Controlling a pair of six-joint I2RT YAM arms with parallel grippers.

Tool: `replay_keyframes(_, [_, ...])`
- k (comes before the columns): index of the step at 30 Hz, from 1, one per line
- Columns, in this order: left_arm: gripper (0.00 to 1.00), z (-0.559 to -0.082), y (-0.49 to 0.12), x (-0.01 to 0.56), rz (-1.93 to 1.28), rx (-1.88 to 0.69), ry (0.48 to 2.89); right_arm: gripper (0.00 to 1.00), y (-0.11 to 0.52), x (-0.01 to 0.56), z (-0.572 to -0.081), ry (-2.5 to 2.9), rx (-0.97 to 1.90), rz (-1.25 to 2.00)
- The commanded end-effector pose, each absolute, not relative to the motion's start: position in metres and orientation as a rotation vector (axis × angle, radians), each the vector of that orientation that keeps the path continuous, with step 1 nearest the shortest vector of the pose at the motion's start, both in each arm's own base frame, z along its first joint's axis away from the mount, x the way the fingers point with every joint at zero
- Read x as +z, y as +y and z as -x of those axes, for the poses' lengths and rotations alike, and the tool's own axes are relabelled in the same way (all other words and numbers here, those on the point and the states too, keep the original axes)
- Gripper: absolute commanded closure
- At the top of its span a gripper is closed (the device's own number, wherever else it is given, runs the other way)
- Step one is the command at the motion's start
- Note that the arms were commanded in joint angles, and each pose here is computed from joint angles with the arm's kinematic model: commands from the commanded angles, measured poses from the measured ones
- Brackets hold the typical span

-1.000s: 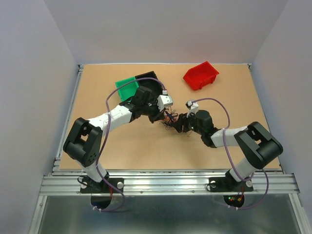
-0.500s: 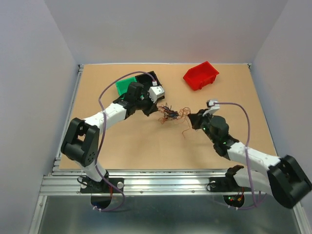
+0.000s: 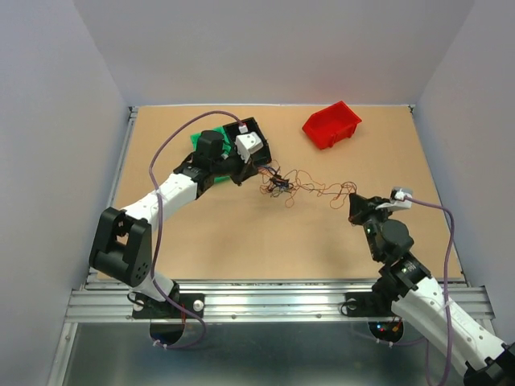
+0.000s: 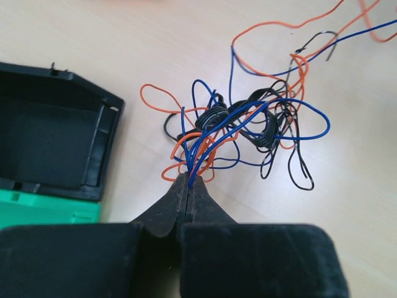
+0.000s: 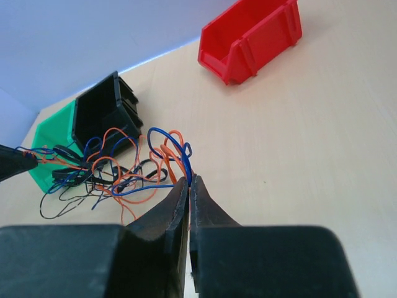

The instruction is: Untangle the cables

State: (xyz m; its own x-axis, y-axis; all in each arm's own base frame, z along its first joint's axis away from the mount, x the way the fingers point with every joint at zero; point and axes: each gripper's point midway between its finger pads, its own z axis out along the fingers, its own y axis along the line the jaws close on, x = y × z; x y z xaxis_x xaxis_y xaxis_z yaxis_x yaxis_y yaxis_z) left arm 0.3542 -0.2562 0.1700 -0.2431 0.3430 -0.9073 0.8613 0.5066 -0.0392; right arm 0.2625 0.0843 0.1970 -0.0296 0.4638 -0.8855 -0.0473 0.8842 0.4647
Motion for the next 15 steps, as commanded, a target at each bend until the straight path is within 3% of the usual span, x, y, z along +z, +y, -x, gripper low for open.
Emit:
replay_keyframes(1, [1.00, -0.331, -0.273, 0.184, -1.106, -0.733, 1.709, 0.89, 0.086, 0.182, -0.259, 1.618, 0.399, -0.305])
replay_keyframes(3, [1.00, -0.326, -0.278, 0.186, -1.131, -0.734, 1.687, 0.72, 0.095, 0.179, -0.261, 1.652, 0.409, -0.256])
replay_keyframes(5, [1.00, -0.321, -0.281, 0.184, -1.156, -0.732, 1.674, 0.64, 0.102, 0.173, -0.263, 1.692, 0.410, -0.224])
replay_keyframes(6, [1.00, -0.318, -0.282, 0.184, -1.172, -0.726, 1.665, 0.48, 0.106, 0.174, -0.263, 1.697, 0.422, -0.202])
replay_keyframes(8, [1.00, -0.310, -0.289, 0.182, -1.206, -0.722, 1.649, 0.39, 0.111, 0.169, -0.265, 1.718, 0.427, -0.172])
replay_keyframes(11, [1.00, -0.301, -0.294, 0.179, -1.244, -0.711, 1.631, 0.05, 0.121, 0.170, -0.266, 1.696, 0.472, -0.128])
replay_keyframes(12, [1.00, -0.300, -0.295, 0.179, -1.249, -0.708, 1.625, 0.00, 0.128, 0.175, -0.266, 1.660, 0.515, -0.112])
replay_keyframes(15, [1.00, -0.299, -0.296, 0.178, -1.257, -0.714, 1.622, 0.00, 0.147, 0.170, -0.260, 1.626, 0.607, -0.007])
